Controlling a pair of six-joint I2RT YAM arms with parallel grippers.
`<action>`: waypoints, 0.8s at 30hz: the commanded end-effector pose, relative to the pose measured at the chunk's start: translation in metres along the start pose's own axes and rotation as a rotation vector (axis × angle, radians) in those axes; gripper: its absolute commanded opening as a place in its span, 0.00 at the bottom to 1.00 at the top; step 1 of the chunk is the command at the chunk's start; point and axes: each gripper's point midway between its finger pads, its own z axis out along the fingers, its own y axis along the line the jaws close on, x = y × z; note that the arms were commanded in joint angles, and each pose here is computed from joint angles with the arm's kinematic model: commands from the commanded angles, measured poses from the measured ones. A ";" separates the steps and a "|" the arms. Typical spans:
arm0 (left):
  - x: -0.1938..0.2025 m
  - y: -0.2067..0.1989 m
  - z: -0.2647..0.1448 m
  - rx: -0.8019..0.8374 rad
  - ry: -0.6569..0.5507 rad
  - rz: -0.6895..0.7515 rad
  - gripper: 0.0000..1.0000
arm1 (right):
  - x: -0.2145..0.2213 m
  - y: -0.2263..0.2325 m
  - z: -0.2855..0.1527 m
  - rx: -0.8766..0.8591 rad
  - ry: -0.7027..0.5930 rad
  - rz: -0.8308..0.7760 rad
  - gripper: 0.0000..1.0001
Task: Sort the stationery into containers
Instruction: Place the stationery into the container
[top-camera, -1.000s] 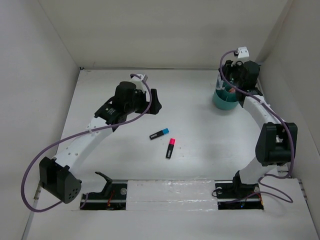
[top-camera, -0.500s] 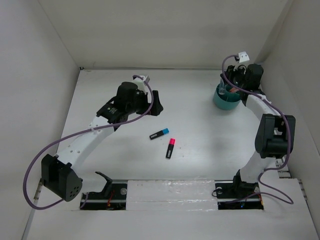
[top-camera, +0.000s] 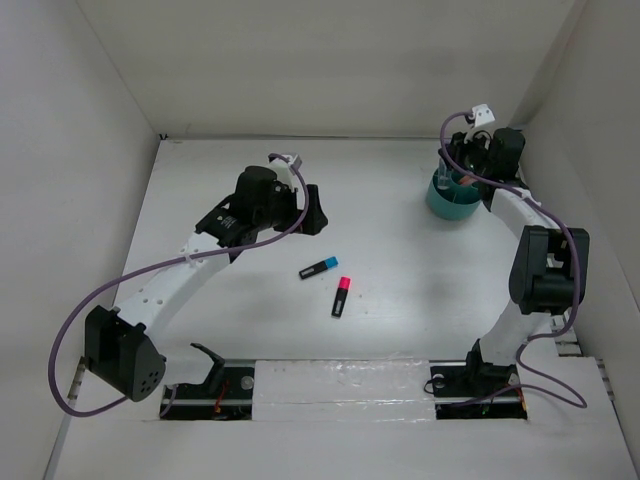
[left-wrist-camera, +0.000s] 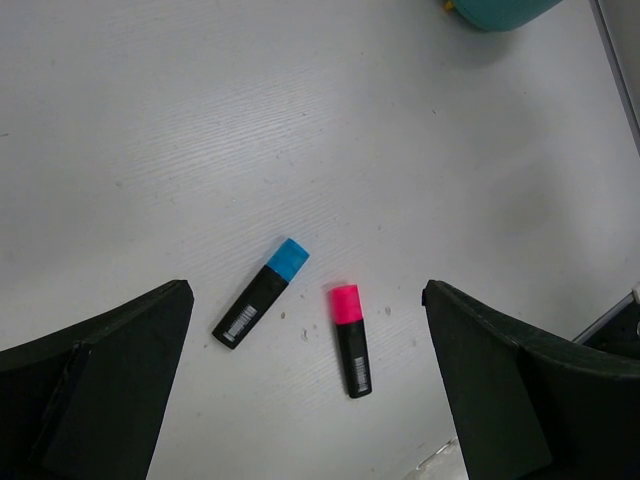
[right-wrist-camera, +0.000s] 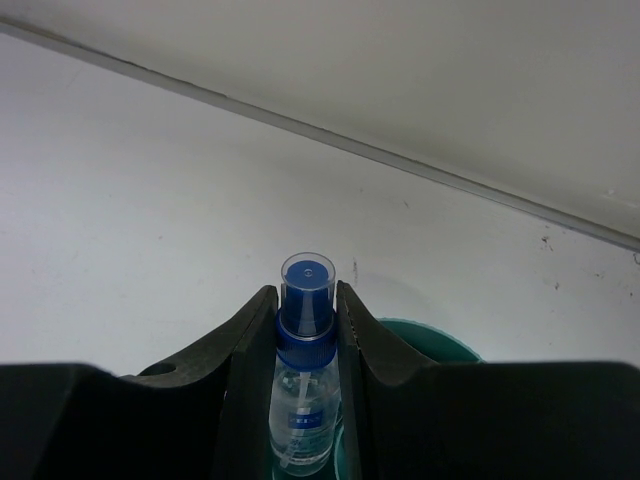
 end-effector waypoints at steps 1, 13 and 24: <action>-0.006 -0.005 -0.001 0.031 -0.029 0.007 1.00 | -0.022 0.005 0.002 -0.041 -0.066 -0.057 0.04; -0.004 -0.005 -0.002 0.033 -0.028 0.007 1.00 | -0.011 0.004 -0.005 -0.035 -0.054 -0.048 0.18; -0.006 -0.005 -0.002 0.036 -0.037 0.009 1.00 | -0.011 0.006 -0.011 -0.024 -0.058 -0.051 0.46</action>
